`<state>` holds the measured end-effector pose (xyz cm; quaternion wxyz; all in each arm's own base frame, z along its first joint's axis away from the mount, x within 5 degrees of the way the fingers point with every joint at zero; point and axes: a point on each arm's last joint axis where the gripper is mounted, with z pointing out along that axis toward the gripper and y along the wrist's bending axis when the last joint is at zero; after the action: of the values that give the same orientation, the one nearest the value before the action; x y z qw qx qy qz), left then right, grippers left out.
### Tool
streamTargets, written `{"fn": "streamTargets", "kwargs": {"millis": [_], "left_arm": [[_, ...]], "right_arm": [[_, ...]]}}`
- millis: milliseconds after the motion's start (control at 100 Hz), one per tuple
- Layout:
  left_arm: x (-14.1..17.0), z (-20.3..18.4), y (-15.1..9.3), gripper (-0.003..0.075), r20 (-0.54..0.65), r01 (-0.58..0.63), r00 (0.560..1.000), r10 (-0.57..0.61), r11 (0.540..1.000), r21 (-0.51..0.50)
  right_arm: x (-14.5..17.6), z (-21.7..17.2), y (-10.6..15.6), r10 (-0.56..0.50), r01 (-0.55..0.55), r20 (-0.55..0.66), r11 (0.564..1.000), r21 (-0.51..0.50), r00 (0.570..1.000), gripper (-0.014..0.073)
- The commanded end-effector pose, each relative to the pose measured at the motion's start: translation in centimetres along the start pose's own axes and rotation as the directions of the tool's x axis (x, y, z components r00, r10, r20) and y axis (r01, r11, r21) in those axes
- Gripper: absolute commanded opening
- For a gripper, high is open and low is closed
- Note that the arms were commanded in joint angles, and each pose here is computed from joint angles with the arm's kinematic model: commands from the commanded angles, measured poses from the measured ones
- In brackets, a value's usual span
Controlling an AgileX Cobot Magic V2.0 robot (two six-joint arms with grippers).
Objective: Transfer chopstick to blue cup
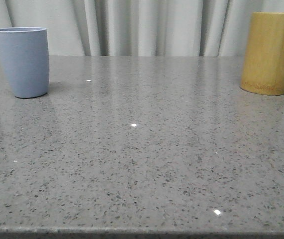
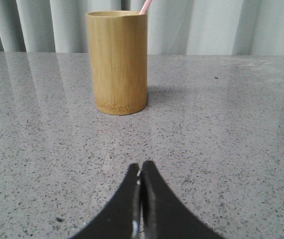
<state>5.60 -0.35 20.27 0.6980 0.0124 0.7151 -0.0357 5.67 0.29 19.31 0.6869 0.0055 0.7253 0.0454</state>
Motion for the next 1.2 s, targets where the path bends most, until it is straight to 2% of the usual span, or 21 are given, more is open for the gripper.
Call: {"fn": "streamTargets", "kwargs": {"millis": [0,150,290,400,480,610,720,940,1090,1190], "left_arm": [[-0.6,-0.3,-0.1,-0.0019,0.107,0.006,0.994,-0.007,1.000,0.011],[-0.9,-0.3,-0.1,-0.0019,0.136,0.019,0.990,-0.021,1.000,0.016],[-1.8,-0.5,-0.1,-0.0019,0.153,0.085,0.984,-0.088,0.996,0.027],[-3.3,-0.8,-0.2,-0.0019,0.151,0.102,0.983,-0.106,0.994,0.031],[-4.9,-0.8,-0.3,-0.0019,0.153,0.172,0.972,-0.178,0.984,0.048],[-8.2,-0.3,-0.6,-0.0019,0.058,0.197,0.978,-0.199,0.979,0.046],[-11.4,0.6,-0.8,-0.0019,-0.079,0.196,0.978,-0.193,0.980,0.033],[-17.0,2.9,-1.4,-0.0019,-0.351,0.182,0.921,-0.167,0.983,0.009],[-19.8,4.2,-1.6,-0.0019,-0.407,0.171,0.901,-0.152,0.985,0.010],[-20.8,4.9,-1.6,-0.0019,-0.424,0.169,0.893,-0.150,0.986,0.009]], "right_arm": [[-0.9,-0.2,0.1,-0.006,0.007,0.103,1.000,-0.012,0.995,-0.0067],[-1.0,-0.2,0.1,-0.006,0.008,0.115,1.000,-0.014,0.993,-0.0067],[-1.9,-0.3,0.3,-0.004,0.010,0.206,1.000,-0.029,0.979,-0.0067],[-3.1,-0.6,0.4,-0.004,0.010,0.218,1.000,-0.027,0.976,-0.0067],[-4.5,-1.0,0.4,-0.002,0.006,0.207,1.000,-0.019,0.978,-0.0067],[-6.6,-1.4,0.5,0.030,-0.029,0.136,1.000,-0.012,0.990,-0.0067],[-8.9,-1.4,0.5,0.027,-0.028,0.054,1.000,0.007,0.998,-0.0067],[-14.1,-0.8,0.7,0.036,-0.028,-0.169,0.998,0.052,0.985,-0.0067],[-17.9,0.0,0.9,0.045,-0.025,-0.275,0.997,0.074,0.960,-0.0067],[-19.7,0.8,1.1,0.048,-0.025,-0.301,0.996,0.080,0.953,-0.0067]]}}
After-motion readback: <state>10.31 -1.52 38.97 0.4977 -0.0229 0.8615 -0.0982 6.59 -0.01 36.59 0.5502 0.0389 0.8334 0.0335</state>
